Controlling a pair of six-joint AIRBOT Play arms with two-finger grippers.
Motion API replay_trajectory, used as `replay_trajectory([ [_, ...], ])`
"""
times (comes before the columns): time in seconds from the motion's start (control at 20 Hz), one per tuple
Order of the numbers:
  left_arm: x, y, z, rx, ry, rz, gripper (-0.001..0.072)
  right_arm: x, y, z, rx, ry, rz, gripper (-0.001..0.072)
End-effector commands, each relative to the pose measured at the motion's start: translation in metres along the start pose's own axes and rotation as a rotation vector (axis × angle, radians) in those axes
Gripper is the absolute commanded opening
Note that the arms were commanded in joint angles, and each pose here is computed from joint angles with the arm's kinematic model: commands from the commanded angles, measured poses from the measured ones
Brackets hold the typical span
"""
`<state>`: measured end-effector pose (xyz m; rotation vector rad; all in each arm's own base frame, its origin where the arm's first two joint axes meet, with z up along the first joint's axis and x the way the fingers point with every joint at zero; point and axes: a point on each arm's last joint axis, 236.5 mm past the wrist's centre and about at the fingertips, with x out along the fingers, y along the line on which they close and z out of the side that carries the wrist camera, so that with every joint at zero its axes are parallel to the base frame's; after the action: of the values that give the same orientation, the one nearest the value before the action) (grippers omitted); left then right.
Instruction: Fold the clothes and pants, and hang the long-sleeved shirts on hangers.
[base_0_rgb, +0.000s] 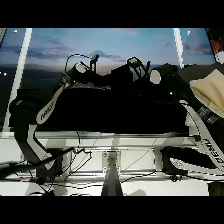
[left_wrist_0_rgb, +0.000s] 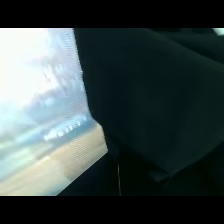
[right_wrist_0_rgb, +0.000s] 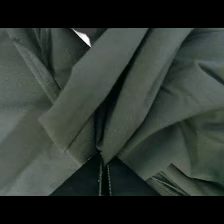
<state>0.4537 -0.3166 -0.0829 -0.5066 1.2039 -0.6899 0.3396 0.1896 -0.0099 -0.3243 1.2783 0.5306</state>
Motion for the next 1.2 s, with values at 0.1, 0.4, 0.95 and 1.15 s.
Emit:
replay_trajectory([
  [0.1,-0.090,0.006,0.072,0.222,-0.170,0.140,0.0007,-0.001,-0.016,0.009,-0.029,-0.038,-0.067,0.0016],
  [0.4,-0.278,-0.024,0.122,0.520,-0.447,0.440,0.0010,-0.031,-0.027,0.114,0.063,-0.506,-0.102,0.0016],
  [0.95,-0.447,0.061,0.074,0.249,-0.469,0.884,0.0584,-0.063,-0.027,0.157,0.087,-0.726,-0.093,0.0511],
  [1.15,-0.460,0.151,0.013,-0.056,-0.258,0.913,0.0499,-0.060,-0.027,0.154,0.087,-0.711,-0.092,0.0511],
])
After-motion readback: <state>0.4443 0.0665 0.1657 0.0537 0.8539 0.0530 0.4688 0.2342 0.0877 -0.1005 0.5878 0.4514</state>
